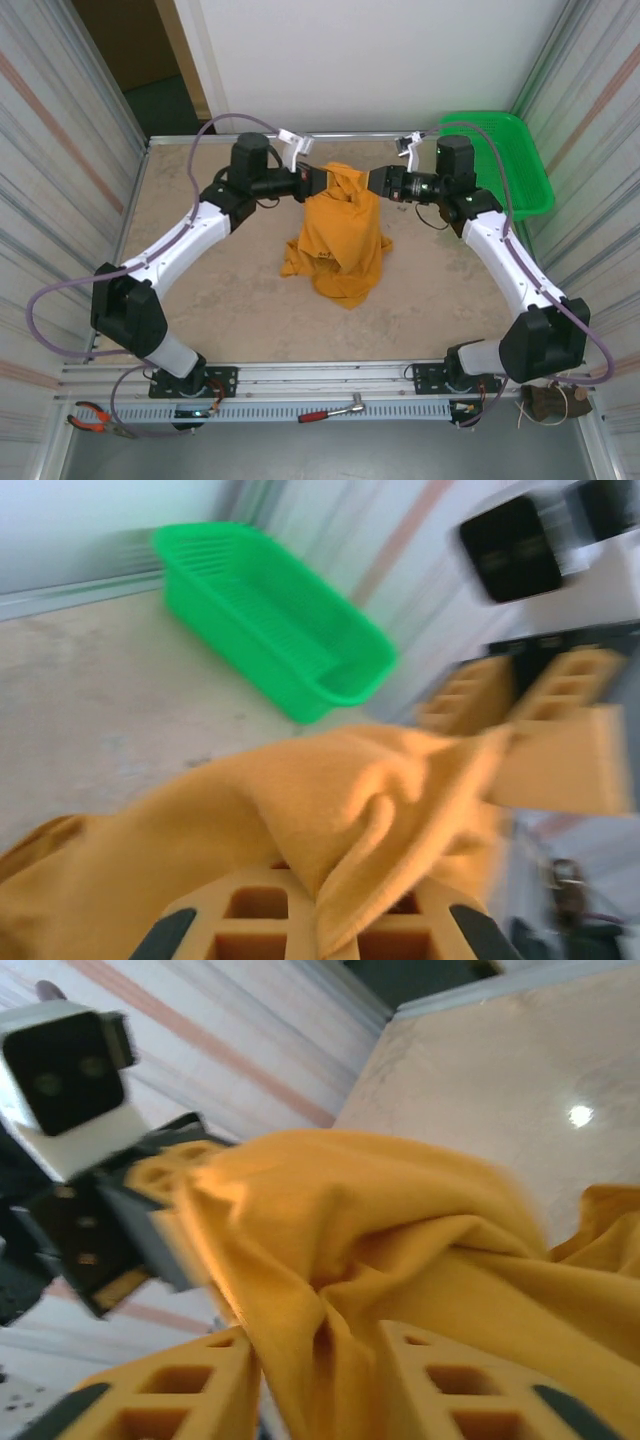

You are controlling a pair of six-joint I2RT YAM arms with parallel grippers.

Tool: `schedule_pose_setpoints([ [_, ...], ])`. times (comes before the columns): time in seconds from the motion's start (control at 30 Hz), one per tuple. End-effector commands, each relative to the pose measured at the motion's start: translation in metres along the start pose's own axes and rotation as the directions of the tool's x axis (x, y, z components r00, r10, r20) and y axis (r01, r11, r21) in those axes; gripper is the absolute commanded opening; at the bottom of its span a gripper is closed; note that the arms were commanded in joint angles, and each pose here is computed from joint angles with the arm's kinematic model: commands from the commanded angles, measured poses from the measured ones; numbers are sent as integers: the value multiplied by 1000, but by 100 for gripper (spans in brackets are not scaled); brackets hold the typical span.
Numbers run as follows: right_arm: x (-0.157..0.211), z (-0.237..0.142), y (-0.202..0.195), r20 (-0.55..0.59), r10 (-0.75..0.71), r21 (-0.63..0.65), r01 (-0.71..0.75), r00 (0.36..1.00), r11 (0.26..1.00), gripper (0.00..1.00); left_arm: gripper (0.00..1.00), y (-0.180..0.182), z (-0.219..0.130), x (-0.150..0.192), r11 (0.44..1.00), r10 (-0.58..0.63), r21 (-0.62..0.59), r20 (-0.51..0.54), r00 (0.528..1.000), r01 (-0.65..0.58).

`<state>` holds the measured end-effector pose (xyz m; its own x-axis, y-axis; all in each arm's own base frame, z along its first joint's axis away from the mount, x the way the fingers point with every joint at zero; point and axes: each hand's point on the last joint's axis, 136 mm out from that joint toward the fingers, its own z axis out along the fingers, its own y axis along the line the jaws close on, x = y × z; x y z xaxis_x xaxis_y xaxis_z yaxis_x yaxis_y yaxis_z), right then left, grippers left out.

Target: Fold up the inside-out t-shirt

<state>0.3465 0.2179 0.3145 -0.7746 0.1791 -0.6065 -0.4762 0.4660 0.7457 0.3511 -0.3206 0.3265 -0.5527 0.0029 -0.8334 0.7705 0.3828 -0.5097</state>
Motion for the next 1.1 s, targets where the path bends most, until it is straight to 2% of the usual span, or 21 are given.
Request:
schedule_pose_setpoints([
  [0.0, -10, 17, -35, 26, 23, 89, -25, 999, 996, 37, 0, -65, -17, -7, 930, -19, 365, -54, 998, 38],
  [0.13, -12, 36, -66, 19, 68, 163, -70, 998, 984, 38, 0, -79, -24, -6, 885, -39, 460, -62, 997, 63],
  [0.27, -12, 15, -55, 65, 40, 207, -53, 997, 977, 42, 0, -75, -21, -5, 874, -75, 475, -72, 995, 100],
  [0.43, -2, -38, -27, 162, -35, 301, -16, 986, 953, 58, 0, -62, -13, -8, 879, -134, 452, -74, 988, 153],
  [0.57, 11, -58, 10, 189, -133, 296, 73, 973, 952, 71, 0, -43, -8, -6, 896, -194, 393, -76, 978, 209],
  [0.7, 20, -43, 33, 144, -212, 266, 169, 966, 949, 74, 0, -39, -7, -4, 898, -210, 378, -82, 974, 225],
  [0.87, 15, -9, 28, 74, -259, 285, 229, 963, 931, 75, 0, -39, -7, -3, 897, -214, 377, -88, 973, 232],
  [0.93, 10, 0, 20, 69, -266, 298, 234, 962, 925, 71, 0, -39, -7, -3, 895, -215, 381, -89, 973, 232],
  [0.97, 8, 4, 15, 64, -263, 303, 233, 963, 924, 65, 0, -41, -8, -3, 893, -214, 387, -90, 973, 232],
  [1.0, 7, 6, 12, 59, -257, 299, 229, 965, 926, 54, 0, -41, -8, -3, 891, -213, 391, -92, 973, 232],
  [1.03, 6, 9, 9, 54, -247, 288, 222, 968, 932, 35, 0, -42, -9, -4, 889, -215, 393, -91, 972, 233],
  [1.07, 6, 10, 8, 45, -232, 267, 212, 972, 940, 9, 0, -41, -9, -4, 889, -222, 391, -85, 971, 238],
])
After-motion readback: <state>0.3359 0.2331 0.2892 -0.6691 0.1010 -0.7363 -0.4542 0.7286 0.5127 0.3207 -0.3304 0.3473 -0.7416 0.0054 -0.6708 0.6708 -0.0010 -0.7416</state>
